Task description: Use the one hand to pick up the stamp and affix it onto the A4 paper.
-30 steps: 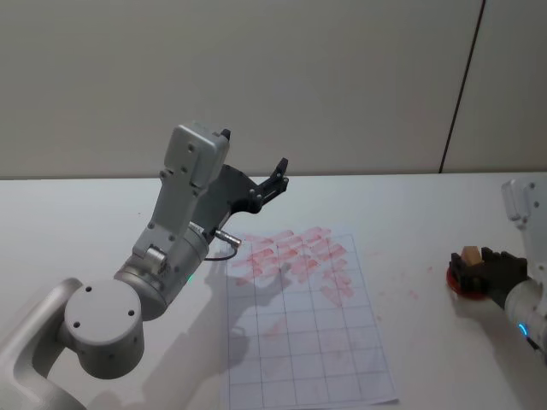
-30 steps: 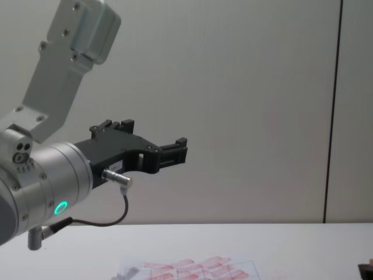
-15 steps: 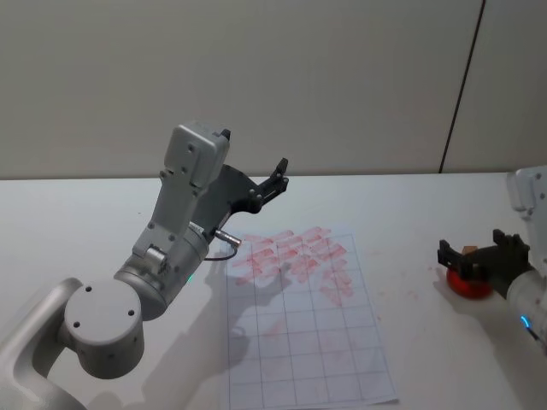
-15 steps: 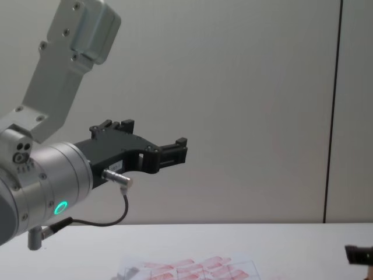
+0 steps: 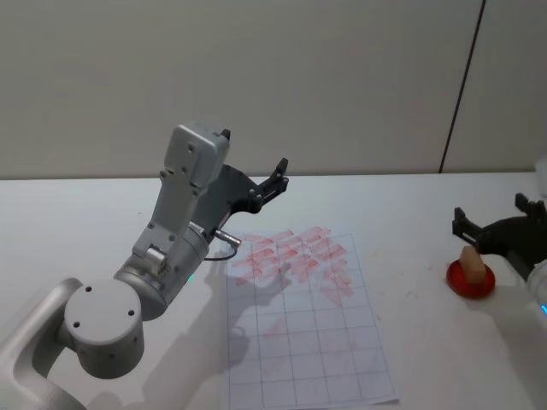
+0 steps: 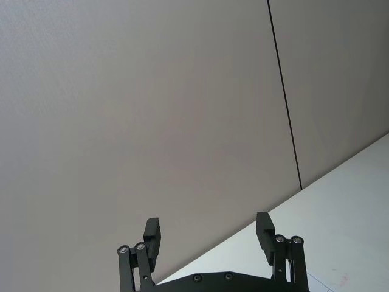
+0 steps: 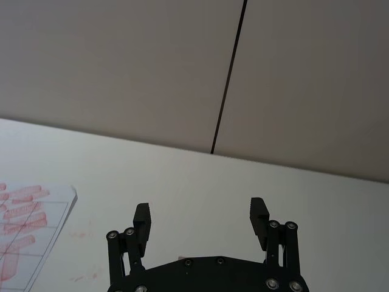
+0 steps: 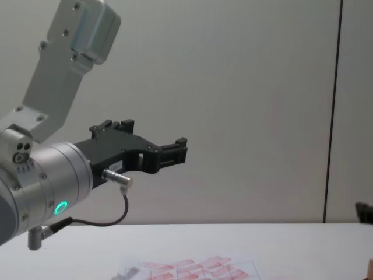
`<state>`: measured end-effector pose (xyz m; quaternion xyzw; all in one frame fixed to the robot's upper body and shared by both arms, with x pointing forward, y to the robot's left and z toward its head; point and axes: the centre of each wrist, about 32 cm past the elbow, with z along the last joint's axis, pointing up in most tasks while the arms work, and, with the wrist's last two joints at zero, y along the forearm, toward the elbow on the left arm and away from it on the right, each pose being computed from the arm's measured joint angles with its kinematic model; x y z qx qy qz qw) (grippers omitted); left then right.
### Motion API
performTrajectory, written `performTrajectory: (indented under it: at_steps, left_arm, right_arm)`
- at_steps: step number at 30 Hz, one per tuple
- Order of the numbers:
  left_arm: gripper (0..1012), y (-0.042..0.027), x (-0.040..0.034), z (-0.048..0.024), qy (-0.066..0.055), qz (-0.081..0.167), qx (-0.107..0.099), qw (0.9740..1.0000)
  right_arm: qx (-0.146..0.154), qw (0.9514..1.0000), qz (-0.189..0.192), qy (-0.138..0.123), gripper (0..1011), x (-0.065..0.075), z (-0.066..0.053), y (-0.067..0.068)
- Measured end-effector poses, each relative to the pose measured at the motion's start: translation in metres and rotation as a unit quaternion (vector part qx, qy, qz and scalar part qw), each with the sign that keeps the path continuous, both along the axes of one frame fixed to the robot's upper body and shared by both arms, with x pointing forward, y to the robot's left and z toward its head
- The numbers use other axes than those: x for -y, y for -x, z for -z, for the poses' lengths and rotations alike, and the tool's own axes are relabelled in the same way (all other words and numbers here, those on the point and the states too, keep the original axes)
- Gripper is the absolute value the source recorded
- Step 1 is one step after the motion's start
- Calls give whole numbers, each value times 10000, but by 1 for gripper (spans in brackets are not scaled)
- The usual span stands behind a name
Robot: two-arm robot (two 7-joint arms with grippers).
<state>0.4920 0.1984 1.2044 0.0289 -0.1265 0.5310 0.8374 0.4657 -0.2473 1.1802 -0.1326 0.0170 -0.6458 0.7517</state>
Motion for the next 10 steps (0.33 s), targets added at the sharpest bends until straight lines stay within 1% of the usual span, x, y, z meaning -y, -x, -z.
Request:
performTrajectory:
  at_steps: [1, 4, 5, 8, 10]
  left_arm:
    - [1001, 0, 0, 0, 0, 0, 0, 10000]
    - [1001, 0, 0, 0, 0, 0, 0, 10000]
    - [1001, 0, 0, 0, 0, 0, 0, 10000]
    - [1001, 0, 0, 0, 0, 0, 0, 10000]
    - [1001, 0, 0, 0, 0, 0, 0, 10000]
  right_arm:
    - [38, 10000, 0, 10, 1001, 7, -5, 7]
    - [317, 9995, -11, 76, 1001, 46, -34, 42]
    - [317, 9995, -11, 76, 1001, 46, -34, 42]
    - [520, 9986, -24, 132, 1001, 81, -63, 73]
    - [585, 9982, -30, 151, 1001, 92, -72, 83]
